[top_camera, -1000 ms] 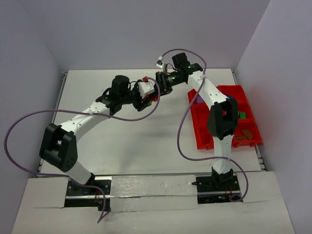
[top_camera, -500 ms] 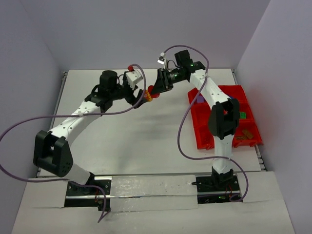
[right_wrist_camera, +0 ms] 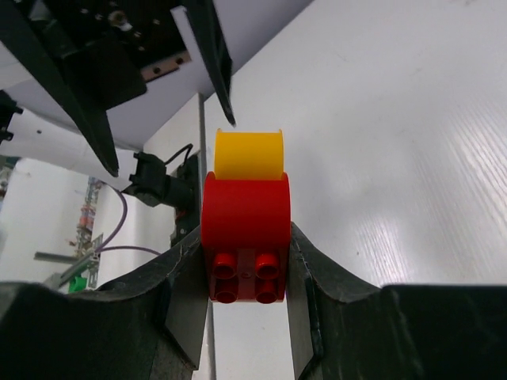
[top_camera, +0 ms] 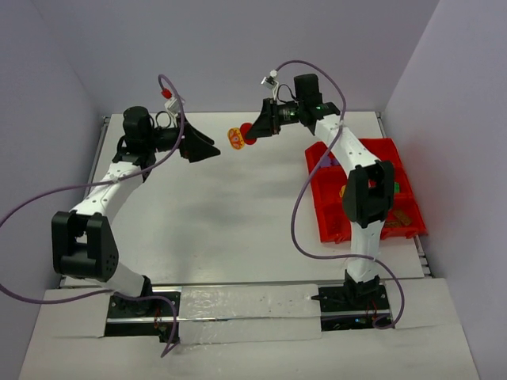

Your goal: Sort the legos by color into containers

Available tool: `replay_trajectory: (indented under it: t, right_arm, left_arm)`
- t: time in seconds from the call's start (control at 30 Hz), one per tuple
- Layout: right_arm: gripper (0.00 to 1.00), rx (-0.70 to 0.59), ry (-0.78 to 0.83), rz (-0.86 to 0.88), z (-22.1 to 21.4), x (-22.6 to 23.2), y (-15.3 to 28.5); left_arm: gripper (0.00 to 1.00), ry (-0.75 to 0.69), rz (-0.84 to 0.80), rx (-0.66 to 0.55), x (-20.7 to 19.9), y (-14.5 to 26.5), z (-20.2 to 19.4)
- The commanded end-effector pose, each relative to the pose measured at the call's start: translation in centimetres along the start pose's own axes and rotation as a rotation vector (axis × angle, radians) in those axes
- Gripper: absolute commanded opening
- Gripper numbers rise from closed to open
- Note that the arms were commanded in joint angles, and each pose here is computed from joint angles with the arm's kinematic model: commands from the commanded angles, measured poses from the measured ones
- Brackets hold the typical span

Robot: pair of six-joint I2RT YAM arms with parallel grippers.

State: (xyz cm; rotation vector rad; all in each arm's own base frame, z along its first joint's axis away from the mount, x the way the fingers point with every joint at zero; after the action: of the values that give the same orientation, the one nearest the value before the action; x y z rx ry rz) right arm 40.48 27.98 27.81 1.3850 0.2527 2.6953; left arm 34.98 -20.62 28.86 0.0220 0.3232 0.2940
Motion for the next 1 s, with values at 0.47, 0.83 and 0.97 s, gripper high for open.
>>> replay_trajectory:
  t: [0.47, 0.83, 0.97]
  right_arm:
    - [0.0, 0.042, 0.204, 0.171, -0.4, 7.7, -2.1]
    - [0.0, 0.058, 0.163, 0.202, -0.5, 7.6, -3.0]
    - [0.0, 0.059, 0.169, 0.202, -0.6, 7.7, -3.1]
  left_arm:
    - [0.86, 0.042, -0.152, -0.024, -0.2, -1.2, 1.3]
    - [0.7, -0.032, -0.274, -0.054, -2.3, -1.2, 1.6]
    - [0.67, -0.023, -0.282, -0.067, -2.3, -1.3, 1.8]
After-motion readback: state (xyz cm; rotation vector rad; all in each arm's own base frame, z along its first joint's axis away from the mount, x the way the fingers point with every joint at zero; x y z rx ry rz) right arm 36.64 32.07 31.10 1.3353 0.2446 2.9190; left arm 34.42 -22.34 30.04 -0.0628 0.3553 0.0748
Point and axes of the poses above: each gripper's point midway between its finger pads, its own y axis back along the fingers, its own x axis along the line the jaws close on, z = x × y, the point moved 2 cm from there along y, back along the fingers, and after that the axes turned 12 degrees about -y, right-handed, at the moved point
